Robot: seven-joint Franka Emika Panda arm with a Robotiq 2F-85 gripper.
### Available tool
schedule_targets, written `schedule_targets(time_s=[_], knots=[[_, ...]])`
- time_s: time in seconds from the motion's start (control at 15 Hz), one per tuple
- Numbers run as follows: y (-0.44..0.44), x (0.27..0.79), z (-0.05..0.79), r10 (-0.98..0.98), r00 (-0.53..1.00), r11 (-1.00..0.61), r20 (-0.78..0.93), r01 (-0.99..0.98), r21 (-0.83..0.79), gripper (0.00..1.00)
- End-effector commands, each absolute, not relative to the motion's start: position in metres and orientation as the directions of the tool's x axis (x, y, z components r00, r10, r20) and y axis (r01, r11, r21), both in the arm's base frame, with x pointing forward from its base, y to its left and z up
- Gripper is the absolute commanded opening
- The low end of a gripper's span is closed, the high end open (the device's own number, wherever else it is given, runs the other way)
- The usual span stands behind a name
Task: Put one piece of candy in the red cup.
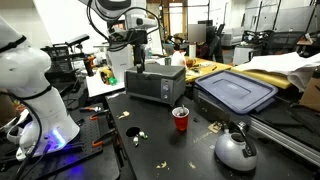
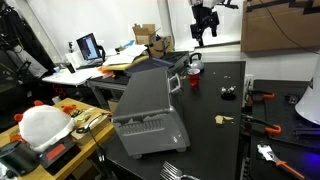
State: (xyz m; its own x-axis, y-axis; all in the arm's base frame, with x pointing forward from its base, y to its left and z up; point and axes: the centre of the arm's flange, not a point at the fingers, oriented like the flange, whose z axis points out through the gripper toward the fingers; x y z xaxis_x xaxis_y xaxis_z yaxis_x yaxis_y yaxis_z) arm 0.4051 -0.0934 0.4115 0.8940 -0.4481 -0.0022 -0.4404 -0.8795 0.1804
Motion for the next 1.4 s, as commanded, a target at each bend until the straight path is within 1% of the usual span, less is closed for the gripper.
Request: schedule_targets(time_s=[0.0,0.8,0.87,1.33], knots=[[-0.085,0.392,0.438,-0.420,0.907,-0.897,-0.022,-0.411,0.166,1.00],[-0.056,0.351,0.503,-0.387,0.920,-0.915,-0.054,-0.377,0.145,1.00],[-0.060,0.361,0.500,-0.386,0.921,-0.916,-0.061,-0.374,0.142,1.00],[-0.055,0.367,0.508,-0.254,0.963,-0.964,-0.094,-0.243,0.108,1.00]])
